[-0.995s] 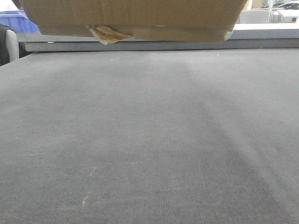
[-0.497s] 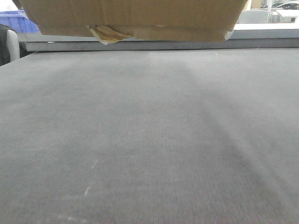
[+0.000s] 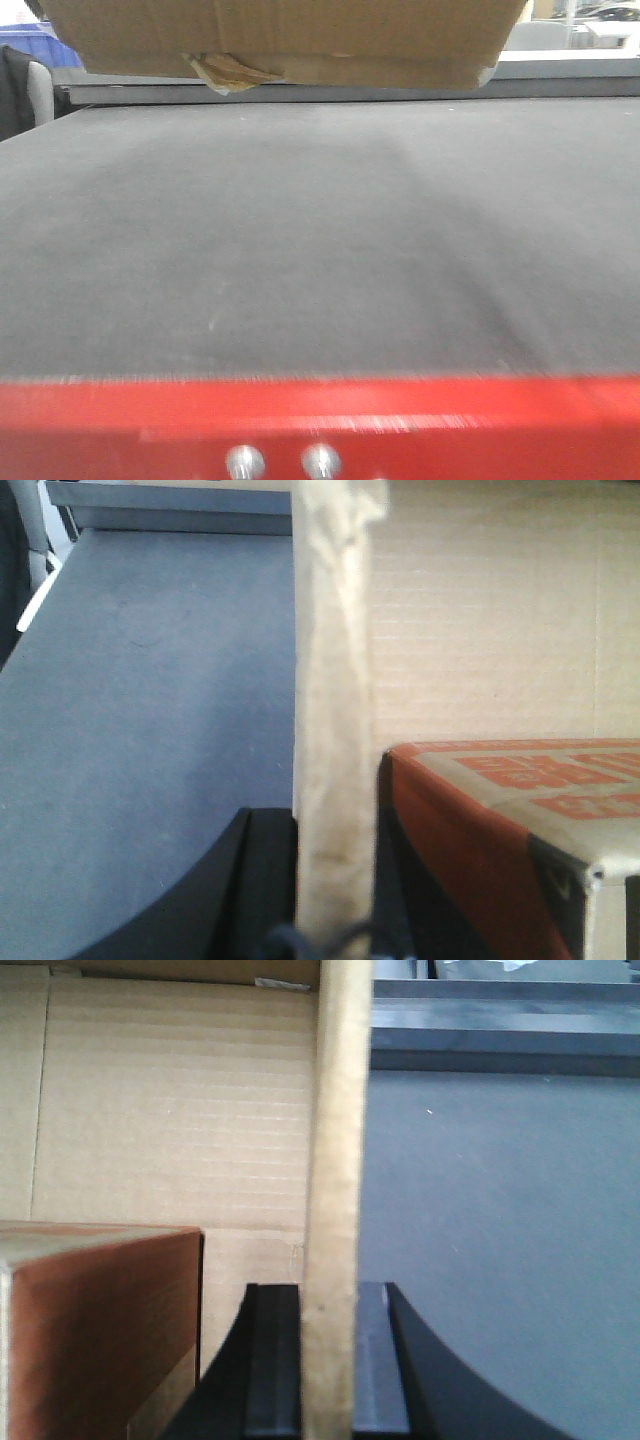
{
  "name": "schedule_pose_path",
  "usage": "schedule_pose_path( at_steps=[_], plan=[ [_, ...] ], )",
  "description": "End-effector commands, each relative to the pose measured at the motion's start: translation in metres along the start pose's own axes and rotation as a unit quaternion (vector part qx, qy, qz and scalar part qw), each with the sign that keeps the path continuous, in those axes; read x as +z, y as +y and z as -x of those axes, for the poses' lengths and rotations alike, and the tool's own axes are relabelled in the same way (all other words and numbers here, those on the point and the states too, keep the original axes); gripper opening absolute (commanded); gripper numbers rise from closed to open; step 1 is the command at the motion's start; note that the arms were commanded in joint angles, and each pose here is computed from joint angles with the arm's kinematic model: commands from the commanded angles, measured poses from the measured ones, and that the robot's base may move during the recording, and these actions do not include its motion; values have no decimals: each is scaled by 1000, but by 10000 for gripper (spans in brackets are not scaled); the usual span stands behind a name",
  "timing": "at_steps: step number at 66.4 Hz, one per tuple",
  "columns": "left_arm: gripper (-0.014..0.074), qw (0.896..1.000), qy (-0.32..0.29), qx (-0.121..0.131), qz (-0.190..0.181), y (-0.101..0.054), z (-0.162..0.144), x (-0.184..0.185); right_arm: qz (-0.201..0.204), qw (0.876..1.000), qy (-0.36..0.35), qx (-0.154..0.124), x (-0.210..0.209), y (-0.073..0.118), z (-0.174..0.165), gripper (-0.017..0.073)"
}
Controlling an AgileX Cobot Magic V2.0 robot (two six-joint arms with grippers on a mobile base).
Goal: Stack two boxes on right shelf middle
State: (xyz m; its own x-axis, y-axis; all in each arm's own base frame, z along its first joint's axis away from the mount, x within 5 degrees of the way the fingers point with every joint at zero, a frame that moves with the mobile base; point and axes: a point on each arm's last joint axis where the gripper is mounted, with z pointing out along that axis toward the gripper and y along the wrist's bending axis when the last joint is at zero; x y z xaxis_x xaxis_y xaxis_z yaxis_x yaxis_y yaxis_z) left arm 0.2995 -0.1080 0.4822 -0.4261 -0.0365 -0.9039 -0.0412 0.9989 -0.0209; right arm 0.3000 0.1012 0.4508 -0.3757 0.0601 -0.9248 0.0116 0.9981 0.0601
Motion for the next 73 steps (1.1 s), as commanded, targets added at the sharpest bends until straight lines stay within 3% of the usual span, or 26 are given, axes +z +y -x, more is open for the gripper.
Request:
schedule_pose_path(
  at_steps=[1, 73],
  plan=[
    [-111, 999, -36, -3, -16, 0, 9, -7, 2, 999, -31, -8, -5, -2, 10, -162],
    [-111, 999, -36, -3, -16, 0, 9, -7, 2, 999, -31, -8, -5, -2, 10, -162]
  ],
)
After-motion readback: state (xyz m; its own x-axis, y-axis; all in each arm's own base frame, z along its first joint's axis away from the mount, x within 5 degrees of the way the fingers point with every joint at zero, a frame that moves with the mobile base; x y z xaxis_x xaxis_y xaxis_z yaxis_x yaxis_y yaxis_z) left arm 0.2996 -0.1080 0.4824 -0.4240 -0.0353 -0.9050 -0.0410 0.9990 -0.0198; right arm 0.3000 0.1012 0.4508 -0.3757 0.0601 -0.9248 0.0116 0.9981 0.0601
